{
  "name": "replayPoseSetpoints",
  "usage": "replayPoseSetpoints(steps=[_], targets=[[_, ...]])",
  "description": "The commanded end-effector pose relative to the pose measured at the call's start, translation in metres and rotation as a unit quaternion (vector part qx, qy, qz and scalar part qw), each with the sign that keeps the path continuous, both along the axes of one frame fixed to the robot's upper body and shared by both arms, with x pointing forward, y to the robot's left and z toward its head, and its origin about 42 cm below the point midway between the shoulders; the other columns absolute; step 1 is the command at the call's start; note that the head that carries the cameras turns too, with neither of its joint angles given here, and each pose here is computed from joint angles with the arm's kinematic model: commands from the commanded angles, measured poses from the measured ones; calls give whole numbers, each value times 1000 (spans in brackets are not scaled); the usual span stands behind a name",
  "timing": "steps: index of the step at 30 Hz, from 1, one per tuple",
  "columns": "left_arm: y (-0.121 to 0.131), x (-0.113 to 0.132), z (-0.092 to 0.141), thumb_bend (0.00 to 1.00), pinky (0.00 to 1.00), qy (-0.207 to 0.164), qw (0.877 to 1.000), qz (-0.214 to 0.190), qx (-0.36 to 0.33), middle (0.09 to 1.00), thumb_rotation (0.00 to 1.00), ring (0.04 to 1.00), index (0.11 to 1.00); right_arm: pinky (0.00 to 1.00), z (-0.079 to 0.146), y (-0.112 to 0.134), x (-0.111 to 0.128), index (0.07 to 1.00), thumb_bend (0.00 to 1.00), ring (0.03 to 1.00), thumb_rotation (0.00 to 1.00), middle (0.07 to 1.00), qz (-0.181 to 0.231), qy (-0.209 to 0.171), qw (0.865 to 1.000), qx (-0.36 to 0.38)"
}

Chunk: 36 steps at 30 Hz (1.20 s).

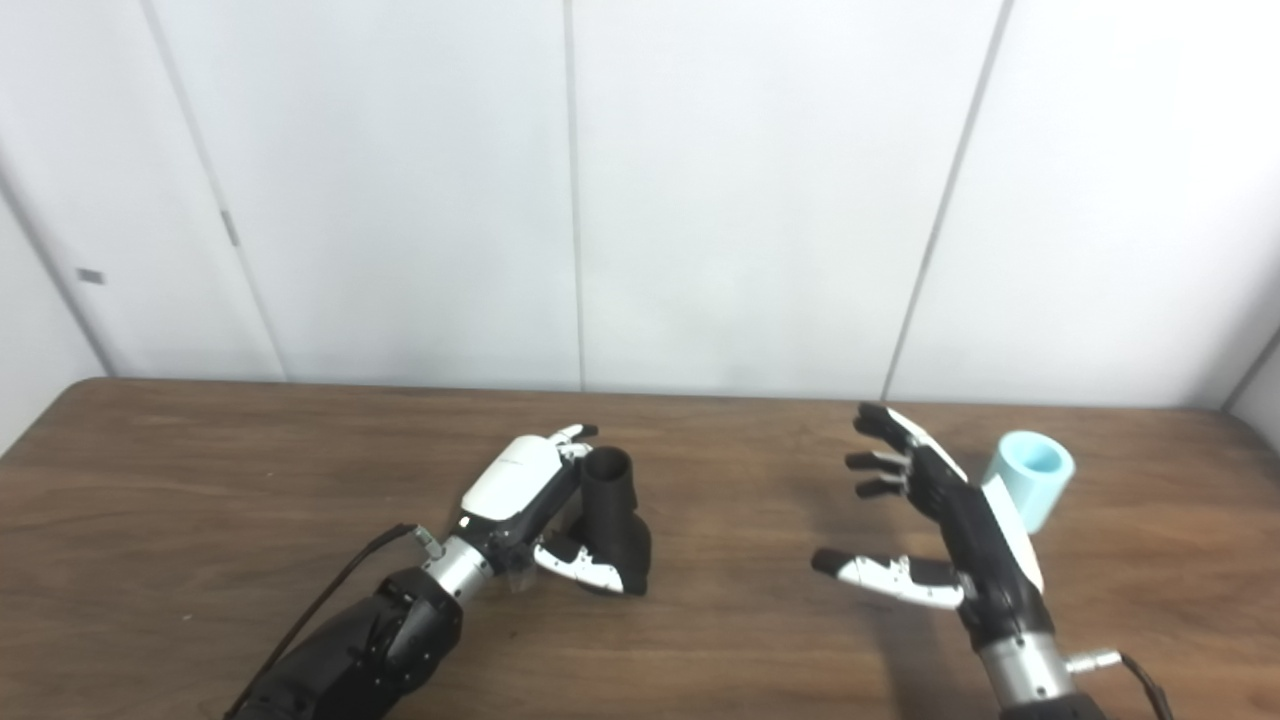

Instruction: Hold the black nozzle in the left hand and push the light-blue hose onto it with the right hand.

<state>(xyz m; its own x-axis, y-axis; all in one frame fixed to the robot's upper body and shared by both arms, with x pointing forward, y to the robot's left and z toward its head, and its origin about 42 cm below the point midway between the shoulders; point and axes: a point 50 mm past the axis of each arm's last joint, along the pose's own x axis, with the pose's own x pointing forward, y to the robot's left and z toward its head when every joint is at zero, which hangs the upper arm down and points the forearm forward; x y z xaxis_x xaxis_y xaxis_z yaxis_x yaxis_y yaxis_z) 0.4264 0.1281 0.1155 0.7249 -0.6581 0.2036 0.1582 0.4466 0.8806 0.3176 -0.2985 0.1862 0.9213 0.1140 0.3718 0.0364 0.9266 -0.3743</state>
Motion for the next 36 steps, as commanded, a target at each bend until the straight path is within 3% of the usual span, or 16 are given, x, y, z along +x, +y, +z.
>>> replayPoseSetpoints(steps=[1,15,19,21,25,28,30,36], targets=[[-4,-48,-63,526,892,89,996,-14,22,470,0,670,497,595,25,-2,4,840,854,727,257,843,-8,-40,999,-8],[-3,-57,-79,525,890,114,993,-16,36,506,0,671,472,615,46,-2,-2,829,830,717,132,841,-6,-46,999,-5],[2,-58,-81,524,876,104,993,-15,46,508,0,664,472,648,61,-8,-2,837,820,744,98,855,-3,-56,998,-26],[4,-58,-83,525,880,101,993,-13,52,502,0,663,475,603,71,-14,-2,832,831,724,136,837,-11,-69,996,-49],[12,-58,-86,526,874,96,994,-6,59,489,0,658,482,571,109,-27,-5,822,830,694,131,817,-48,-97,989,-99],[19,-58,-87,526,874,96,993,0,64,478,0,658,490,565,133,-47,-7,829,777,712,42,811,-88,-108,982,-124],[25,-57,-88,525,872,97,993,4,65,496,0,660,478,622,143,-67,-7,827,791,726,95,812,-123,-103,977,-138],[40,-56,-91,525,868,105,992,26,61,466,0,656,498,645,159,-123,4,814,822,737,207,798,-202,-77,958,-186]])
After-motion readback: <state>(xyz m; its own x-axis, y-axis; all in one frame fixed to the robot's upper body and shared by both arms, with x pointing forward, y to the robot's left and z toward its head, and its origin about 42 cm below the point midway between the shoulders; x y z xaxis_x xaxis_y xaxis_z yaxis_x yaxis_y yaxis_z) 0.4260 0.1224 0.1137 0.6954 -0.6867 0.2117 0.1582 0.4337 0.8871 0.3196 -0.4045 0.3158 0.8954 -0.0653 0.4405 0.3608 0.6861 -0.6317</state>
